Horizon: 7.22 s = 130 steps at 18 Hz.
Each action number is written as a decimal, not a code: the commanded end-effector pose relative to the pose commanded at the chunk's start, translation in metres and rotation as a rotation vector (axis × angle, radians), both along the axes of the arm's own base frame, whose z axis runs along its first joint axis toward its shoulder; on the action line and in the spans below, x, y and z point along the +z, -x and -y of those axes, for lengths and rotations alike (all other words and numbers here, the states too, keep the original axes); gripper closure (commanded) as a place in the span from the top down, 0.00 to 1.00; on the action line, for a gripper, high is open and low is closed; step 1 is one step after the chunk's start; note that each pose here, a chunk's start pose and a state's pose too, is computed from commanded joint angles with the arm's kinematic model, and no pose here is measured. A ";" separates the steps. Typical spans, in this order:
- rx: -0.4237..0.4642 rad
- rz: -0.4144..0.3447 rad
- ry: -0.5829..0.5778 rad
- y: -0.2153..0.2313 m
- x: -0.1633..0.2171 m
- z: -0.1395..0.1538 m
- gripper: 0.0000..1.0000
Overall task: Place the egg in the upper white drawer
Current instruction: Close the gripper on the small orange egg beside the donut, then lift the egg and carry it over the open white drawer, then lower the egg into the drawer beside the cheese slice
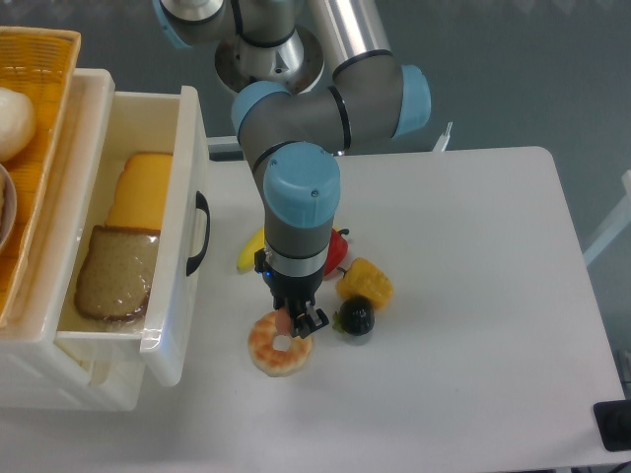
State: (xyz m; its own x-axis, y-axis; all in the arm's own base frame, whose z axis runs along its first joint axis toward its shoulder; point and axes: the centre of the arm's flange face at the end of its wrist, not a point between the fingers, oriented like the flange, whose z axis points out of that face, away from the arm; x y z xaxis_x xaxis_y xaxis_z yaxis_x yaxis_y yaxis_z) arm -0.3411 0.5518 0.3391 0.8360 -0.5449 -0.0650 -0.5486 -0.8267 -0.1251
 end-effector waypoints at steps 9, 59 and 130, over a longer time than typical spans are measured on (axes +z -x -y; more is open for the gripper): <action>0.032 -0.008 -0.016 0.003 0.011 0.000 0.26; 0.050 0.211 -0.314 -0.159 0.165 0.042 0.25; -0.049 0.294 -0.166 -0.215 0.112 0.028 0.57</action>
State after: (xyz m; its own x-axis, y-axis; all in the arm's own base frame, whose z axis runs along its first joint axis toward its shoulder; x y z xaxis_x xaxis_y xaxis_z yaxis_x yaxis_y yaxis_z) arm -0.1266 0.5234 0.4507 0.8053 -0.5869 0.0838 -0.5074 -0.7555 -0.4145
